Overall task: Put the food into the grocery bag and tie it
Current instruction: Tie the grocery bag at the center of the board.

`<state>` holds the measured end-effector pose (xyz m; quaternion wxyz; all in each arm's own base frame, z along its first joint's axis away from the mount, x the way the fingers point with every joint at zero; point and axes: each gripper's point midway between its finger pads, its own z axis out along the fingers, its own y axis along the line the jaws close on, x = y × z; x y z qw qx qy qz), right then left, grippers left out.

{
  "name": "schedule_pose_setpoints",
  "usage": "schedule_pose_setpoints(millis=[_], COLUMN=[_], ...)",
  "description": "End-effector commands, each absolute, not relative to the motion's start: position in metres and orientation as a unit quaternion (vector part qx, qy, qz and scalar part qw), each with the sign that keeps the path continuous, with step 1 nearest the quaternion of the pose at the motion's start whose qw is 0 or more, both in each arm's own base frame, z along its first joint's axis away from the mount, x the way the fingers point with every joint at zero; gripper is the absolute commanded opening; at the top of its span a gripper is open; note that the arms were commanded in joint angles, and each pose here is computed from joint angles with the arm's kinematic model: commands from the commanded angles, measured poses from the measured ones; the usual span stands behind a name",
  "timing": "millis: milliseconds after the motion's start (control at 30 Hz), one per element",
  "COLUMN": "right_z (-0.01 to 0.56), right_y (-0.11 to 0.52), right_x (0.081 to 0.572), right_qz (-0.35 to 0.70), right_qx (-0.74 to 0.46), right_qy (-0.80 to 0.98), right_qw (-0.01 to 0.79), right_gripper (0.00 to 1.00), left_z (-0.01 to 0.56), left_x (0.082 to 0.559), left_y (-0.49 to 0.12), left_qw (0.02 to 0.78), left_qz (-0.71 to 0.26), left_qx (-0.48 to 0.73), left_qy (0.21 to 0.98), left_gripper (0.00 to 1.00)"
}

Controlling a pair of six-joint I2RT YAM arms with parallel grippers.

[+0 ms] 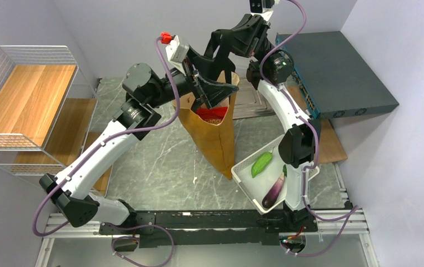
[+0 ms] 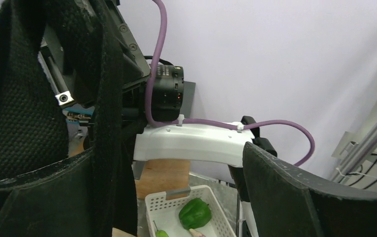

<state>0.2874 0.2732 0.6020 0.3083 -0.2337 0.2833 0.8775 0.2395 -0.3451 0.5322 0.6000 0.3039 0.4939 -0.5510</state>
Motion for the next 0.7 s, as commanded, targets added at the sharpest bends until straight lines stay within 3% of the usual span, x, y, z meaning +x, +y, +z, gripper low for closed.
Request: schedule_pose_setpoints(millis=[0,233,500,600,667], right_z=[0.653,0.651,0.636,0.635,0.635], right_y=[0.225,0.224,0.233,0.232,0.234], right_x=[0.244,0.242,0.242,0.244,0.244], right_qz=[0.938,0.94,0.93,0.931,0.93], right_qx=[-0.2,-0.206,-0.221,-0.219,-0.22], right_qy=[0.217,0.215,0.245,0.243,0.245], right_qw=[0.179,0.166,0.164,0.163,0.164], right_gripper=[0.0,0.0,0.0,0.0,0.0], left_z=[0.546,0.566,0.588,0.591,0.591], left_x=[0.236,0.251,0.253,0.254,0.257], left_y=[-0.342,-0.302,-0.282,-0.283,-0.283], left_qw=[0.628,0.631,0.626,0.625,0.626], left_qz=[-0.538,-0.562,-0.59,-0.598,-0.6], left_qx=[0.307,0.277,0.287,0.285,0.28], left_qy=[0.47,0.457,0.422,0.413,0.412], left_gripper=[0.99,0.99,0.7,0.52,0.51])
